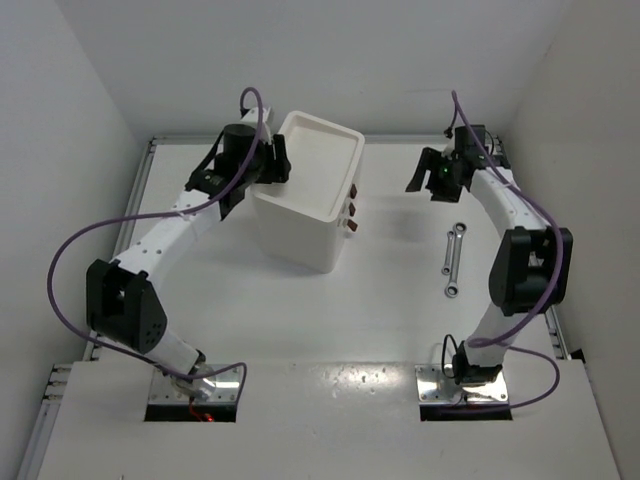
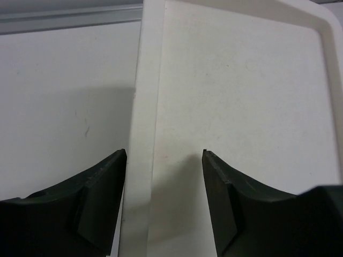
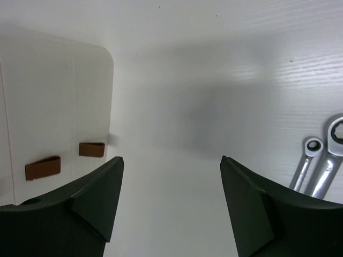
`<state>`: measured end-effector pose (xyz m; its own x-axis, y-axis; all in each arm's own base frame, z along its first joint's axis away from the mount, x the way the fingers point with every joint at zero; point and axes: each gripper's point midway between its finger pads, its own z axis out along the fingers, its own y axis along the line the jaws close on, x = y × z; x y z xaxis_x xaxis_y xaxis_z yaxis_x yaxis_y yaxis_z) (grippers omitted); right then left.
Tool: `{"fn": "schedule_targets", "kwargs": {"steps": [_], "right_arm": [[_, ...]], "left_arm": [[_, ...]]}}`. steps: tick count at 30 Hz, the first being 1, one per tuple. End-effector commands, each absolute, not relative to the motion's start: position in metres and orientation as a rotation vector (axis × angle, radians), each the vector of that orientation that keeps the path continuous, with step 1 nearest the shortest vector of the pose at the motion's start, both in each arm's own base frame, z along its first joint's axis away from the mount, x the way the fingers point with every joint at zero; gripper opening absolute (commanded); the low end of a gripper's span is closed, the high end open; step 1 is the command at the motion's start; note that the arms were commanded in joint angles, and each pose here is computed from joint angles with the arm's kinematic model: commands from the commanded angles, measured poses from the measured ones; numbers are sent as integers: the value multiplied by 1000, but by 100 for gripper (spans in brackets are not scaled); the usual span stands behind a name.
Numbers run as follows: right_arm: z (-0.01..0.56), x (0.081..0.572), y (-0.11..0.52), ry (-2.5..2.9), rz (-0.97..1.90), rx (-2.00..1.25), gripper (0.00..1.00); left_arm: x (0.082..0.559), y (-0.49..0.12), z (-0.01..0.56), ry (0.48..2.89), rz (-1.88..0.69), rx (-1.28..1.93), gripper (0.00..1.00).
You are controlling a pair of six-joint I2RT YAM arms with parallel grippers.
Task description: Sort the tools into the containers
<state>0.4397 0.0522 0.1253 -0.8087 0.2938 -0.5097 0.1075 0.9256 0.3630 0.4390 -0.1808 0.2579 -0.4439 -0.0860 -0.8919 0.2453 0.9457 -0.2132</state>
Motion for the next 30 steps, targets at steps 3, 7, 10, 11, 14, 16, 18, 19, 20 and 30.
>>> {"fn": "schedule_targets", "kwargs": {"steps": [3,7,10,11,14,16,18,19,20,30], "right_arm": [[137,430,43,2439,389,234,73],[136,425,40,2436,388,216,72],[132,420,37,2440,394,213,71],[132,419,37,2431,394,211,71],[130,415,36,2432,410,203,70],[131,413,31,2427,401,205,68],[131,410,31,2427,400,205,68],[134,411,21,2414,353,231,68],[133,404,18,2438,327,247,68],[93,327,-47,2662,-83,351,49]], "left_arm": [[433,-197,239,2090,-390,141,64],[438,-197,268,2018,-363,171,64],[440,-188,306,1923,-295,180,64],[442,-188,313,1898,-280,205,64],[442,-178,353,1807,-232,213,65],[440,-174,380,1740,-220,204,66],[432,-170,406,1675,-227,198,69],[431,-166,418,1642,-216,191,71],[428,-163,426,1621,-212,177,73],[407,-68,445,1575,24,-77,99]]}}
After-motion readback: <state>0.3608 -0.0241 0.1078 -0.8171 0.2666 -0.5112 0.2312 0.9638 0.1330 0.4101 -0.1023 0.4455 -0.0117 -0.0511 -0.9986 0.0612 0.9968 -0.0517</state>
